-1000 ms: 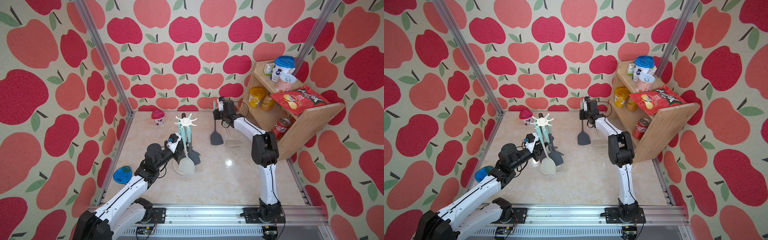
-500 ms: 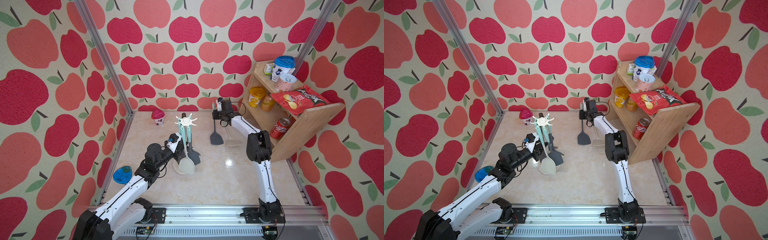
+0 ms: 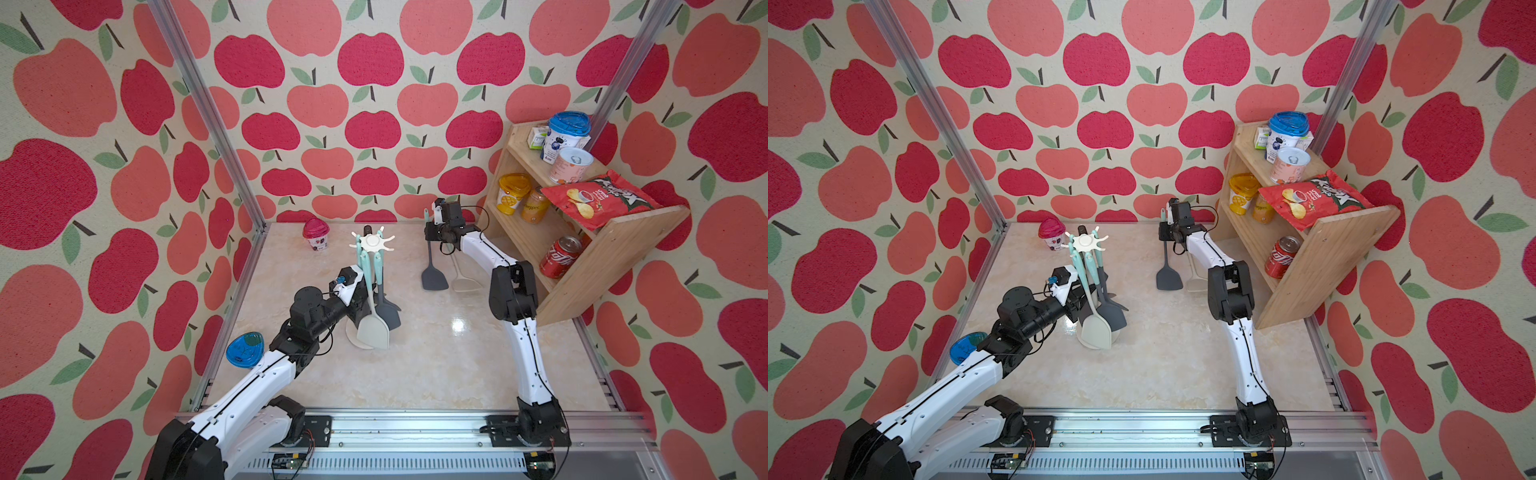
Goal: Take the spatula off the kitchen utensil rack
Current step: Place the spatula at the center of the board.
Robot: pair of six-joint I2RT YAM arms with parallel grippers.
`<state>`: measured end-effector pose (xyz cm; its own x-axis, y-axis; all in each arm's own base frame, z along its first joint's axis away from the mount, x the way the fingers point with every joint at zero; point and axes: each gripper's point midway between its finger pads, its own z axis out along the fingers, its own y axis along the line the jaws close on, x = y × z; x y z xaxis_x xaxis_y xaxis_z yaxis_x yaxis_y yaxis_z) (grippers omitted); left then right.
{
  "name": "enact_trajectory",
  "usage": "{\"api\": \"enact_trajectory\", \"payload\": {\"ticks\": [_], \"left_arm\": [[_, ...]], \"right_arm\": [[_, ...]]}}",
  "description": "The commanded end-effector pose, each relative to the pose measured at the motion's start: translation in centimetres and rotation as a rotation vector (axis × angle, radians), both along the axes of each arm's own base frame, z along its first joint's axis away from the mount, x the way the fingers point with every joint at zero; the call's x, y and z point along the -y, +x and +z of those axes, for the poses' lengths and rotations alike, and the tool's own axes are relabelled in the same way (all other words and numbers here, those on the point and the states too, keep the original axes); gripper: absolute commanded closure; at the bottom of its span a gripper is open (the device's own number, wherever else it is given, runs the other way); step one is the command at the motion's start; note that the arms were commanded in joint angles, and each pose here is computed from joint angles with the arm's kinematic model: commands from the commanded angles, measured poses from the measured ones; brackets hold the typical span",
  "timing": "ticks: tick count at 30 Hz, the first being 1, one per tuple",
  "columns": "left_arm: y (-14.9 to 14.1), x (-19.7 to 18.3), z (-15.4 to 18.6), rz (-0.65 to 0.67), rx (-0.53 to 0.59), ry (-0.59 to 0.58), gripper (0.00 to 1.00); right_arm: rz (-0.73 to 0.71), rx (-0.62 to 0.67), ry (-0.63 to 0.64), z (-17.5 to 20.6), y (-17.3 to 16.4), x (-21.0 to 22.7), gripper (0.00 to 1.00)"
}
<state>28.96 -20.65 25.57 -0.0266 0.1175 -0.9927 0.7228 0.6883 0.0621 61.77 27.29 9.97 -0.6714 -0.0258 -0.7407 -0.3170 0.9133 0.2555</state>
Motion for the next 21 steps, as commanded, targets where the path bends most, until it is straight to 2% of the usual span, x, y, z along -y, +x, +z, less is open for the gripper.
{"api": "enact_trajectory", "payload": {"ticks": [1, 21], "left_arm": [[-0.1, -1.1, -6.9, 0.031, -0.167, 0.161, 1.0], [-0.4, -1.4, -6.9, 0.04, -0.162, 0.157, 1.0]], "right_arm": [[-0.006, -0.064, -0.001, -1.9, 0.1, 0.3, 1.0], [-0.031, -0.132, -0.015, -4.7, -0.2, 0.6, 1.0]]}}
